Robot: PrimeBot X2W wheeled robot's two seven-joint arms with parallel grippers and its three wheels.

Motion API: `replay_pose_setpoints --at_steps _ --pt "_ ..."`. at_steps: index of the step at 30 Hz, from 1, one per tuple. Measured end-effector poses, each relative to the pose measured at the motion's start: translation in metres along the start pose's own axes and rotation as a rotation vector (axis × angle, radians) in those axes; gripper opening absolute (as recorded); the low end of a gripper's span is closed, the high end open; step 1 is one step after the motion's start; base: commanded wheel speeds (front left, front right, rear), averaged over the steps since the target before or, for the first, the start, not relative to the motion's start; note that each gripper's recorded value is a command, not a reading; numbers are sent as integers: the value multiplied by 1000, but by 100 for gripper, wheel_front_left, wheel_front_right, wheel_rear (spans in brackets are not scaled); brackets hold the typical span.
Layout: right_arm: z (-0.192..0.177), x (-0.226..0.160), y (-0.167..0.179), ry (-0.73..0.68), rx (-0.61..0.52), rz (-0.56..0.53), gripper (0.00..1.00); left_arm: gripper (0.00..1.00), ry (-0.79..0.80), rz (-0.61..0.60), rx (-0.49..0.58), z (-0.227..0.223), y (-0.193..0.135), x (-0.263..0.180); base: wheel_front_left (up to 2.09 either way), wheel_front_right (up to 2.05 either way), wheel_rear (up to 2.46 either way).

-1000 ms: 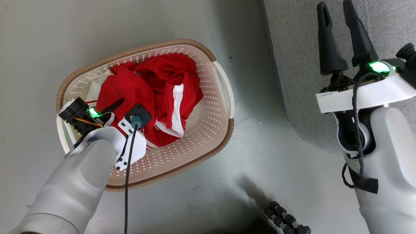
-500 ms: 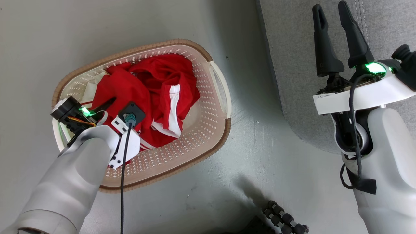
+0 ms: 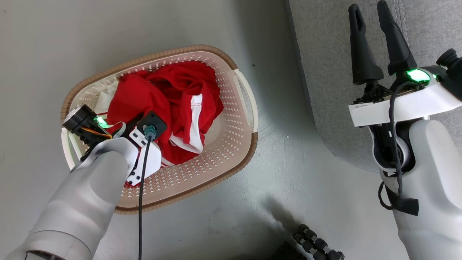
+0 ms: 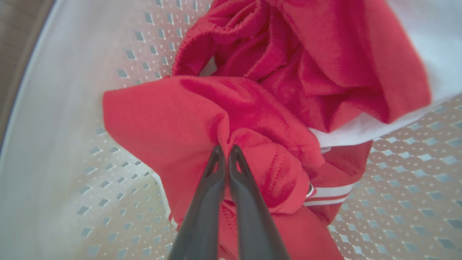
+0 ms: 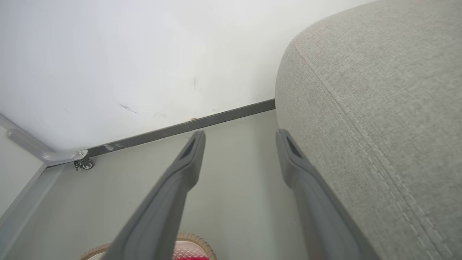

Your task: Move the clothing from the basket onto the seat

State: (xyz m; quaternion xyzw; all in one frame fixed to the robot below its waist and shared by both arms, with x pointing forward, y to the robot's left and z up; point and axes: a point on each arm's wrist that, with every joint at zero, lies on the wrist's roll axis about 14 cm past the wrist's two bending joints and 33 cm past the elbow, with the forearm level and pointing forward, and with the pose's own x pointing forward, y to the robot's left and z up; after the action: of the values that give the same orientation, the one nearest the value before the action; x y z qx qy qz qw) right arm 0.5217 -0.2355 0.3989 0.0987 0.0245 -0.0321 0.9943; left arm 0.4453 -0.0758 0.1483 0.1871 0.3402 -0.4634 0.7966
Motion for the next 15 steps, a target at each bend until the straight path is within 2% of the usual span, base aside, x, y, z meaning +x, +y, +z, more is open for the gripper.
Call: replay_pose_setpoints --at_steps 15 --pt "20 8 9 -54 -2 27 100 0 -137 21 -64 34 12 -10 0 0 0"
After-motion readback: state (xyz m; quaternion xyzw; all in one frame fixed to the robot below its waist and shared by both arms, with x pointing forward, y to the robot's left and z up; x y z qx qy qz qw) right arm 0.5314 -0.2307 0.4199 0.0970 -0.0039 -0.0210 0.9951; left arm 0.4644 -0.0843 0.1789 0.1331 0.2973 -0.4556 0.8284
